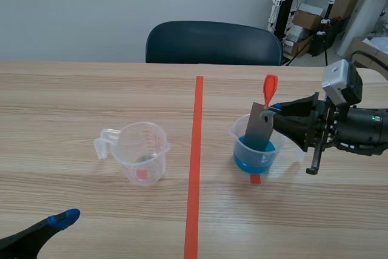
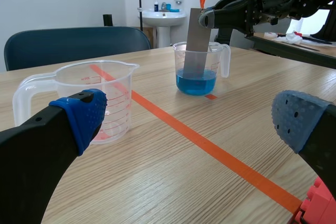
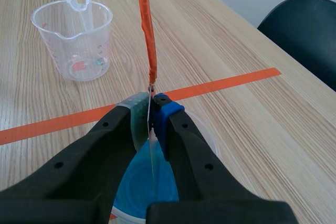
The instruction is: Do the redox reaction experiment. hold the plate still in the solution
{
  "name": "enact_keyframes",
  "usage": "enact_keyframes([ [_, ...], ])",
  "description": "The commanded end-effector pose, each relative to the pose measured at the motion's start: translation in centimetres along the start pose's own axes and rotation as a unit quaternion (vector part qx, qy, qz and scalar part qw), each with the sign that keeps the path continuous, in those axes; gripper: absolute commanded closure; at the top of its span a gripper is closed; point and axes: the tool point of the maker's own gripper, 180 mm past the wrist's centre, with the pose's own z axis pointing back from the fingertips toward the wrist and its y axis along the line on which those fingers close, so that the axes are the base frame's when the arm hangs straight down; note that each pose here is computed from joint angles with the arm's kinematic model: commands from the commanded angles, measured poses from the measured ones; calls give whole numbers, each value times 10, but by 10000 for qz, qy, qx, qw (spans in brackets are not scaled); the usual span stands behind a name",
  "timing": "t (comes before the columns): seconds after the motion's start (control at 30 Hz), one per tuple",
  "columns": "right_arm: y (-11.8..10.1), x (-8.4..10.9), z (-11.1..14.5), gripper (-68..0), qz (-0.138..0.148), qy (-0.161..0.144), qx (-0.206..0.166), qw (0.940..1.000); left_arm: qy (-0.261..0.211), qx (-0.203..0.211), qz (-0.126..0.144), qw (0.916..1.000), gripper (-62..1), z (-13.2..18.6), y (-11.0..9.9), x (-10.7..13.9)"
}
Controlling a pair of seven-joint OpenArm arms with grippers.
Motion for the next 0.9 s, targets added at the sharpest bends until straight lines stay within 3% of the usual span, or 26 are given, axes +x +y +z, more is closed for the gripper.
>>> enact_keyframes([
  [0.0, -4, 2, 5, -6, 53, 30, -24, 10000, -276, 3, -28, 9996, -623, -1, 3, 11],
  [0.87, 5, -7, 8, -6, -81, 106, -2, 9999, -276, 3, -28, 9996, -623, -1, 3, 11],
])
